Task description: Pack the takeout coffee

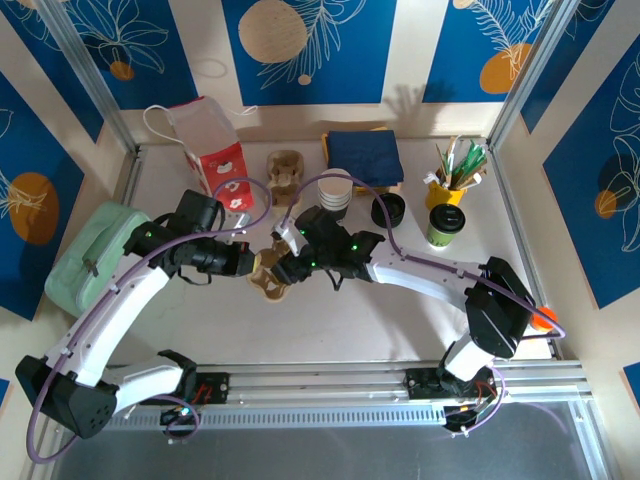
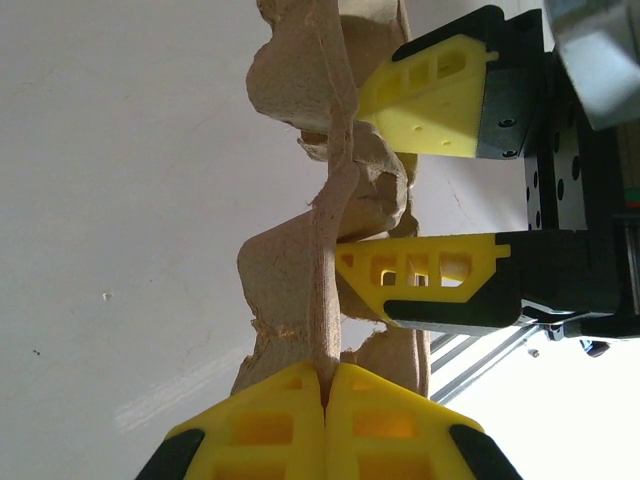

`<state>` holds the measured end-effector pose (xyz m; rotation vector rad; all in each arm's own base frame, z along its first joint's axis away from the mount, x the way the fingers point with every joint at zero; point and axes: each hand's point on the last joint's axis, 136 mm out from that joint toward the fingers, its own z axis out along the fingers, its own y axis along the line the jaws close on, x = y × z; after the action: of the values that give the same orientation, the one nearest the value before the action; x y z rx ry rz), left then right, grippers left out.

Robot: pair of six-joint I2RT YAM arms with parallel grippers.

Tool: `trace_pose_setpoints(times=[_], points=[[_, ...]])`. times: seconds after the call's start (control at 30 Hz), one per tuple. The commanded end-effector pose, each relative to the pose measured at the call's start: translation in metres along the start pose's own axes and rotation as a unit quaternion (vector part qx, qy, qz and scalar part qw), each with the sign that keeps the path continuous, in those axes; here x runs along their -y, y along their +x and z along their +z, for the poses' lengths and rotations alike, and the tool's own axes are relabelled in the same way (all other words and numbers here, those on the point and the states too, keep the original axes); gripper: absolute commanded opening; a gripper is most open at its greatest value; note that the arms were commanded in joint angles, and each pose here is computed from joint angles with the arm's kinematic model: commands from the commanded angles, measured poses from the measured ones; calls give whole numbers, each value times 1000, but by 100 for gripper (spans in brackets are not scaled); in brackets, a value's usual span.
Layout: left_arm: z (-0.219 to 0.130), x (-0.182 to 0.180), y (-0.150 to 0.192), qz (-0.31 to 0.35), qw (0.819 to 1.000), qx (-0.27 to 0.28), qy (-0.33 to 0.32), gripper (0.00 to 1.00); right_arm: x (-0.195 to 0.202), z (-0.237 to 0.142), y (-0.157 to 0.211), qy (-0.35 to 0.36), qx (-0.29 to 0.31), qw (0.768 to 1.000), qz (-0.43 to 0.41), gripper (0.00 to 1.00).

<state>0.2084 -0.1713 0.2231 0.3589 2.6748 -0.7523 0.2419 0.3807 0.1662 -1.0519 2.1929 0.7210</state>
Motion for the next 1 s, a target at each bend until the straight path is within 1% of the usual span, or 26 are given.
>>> trace_pose_setpoints(times=[0.0,0.1,0.23,0.33,0.6,0.87,0.9,0.97], points=[[-5,1,-1,10,1000,12,5,0,-5,-6,-11,-13,14,1000,-3,52],[-4,1,-1,9,1000,11,5,0,-6,-7,-12,-15,16,1000,-4,53],[-5,2,-3,9,1000,13,6,0,-4,-6,-12,-10,16,1000,0,61],[-4,1,-2,9,1000,11,6,0,-2,-6,-12,-7,17,1000,4,61],[-3,1,-1,7,1000,10,6,0,-3,-8,-14,-13,21,1000,8,53],[-5,2,-1,7,1000,13,7,0,-3,-8,-15,-16,23,1000,8,48],[-5,1,-1,6,1000,14,5,2,-3,-9,-15,-16,23,1000,8,48],[-8,0,-3,5,1000,19,0,9,-3,-8,-14,-15,21,1000,7,47]])
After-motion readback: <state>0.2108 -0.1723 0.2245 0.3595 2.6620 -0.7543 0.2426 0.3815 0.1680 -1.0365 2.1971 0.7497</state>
